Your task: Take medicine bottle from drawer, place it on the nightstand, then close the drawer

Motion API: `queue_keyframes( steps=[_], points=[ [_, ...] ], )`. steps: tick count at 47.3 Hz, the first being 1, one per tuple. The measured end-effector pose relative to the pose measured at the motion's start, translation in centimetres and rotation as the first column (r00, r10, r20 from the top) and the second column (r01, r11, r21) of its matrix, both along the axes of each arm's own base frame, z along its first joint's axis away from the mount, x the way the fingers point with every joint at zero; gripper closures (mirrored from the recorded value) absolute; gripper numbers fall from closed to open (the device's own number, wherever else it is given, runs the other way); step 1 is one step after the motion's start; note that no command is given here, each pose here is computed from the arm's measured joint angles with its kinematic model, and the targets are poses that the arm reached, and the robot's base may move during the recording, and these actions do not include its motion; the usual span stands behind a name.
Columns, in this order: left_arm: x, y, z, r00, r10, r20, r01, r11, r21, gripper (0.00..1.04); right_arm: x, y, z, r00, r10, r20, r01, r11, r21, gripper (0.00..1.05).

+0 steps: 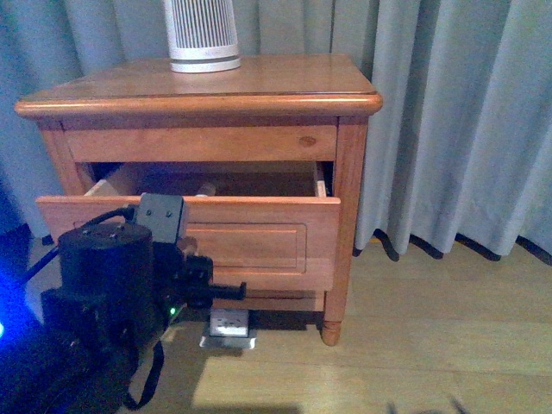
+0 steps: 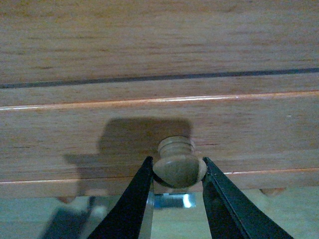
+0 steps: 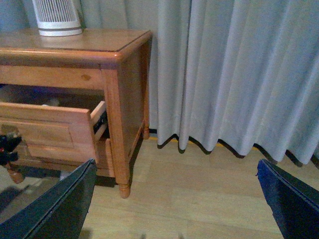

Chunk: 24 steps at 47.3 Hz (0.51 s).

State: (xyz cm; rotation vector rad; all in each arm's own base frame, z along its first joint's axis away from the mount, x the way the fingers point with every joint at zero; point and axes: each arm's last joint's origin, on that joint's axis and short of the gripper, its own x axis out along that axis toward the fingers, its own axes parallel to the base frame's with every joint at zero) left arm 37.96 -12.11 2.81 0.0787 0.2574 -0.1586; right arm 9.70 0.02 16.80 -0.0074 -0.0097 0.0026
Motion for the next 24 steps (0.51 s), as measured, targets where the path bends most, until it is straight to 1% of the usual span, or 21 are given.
queue_keyframes(
  steps=[5,11,21,24],
  points=[
    [-3.9,0.3,0.1,0.999,0.001,-0.035,0.0,1.0,0.024,0.8,0.0,0.0,0.0,1.0,0.0,0.0,0.0,1.0,0.0,0.07],
    [-7.0,0.8,0.3,0.997,0.0,-0.071,0.003,0.999,0.044,0.8,0.0,0.0,0.0,1.0,0.0,0.0,0.0,1.0,0.0,0.07],
    [-9.9,1.2,0.8,0.992,-0.009,-0.128,0.016,0.999,0.049,0.8,0.0,0.0,0.0,1.0,0.0,0.0,0.0,1.0,0.0,0.07],
    [-10.2,1.2,0.9,0.991,-0.019,-0.133,0.025,0.999,0.046,0.72,0.0,0.0,0.0,1.0,0.0,0.0,0.0,1.0,0.0,0.07]
  ],
)
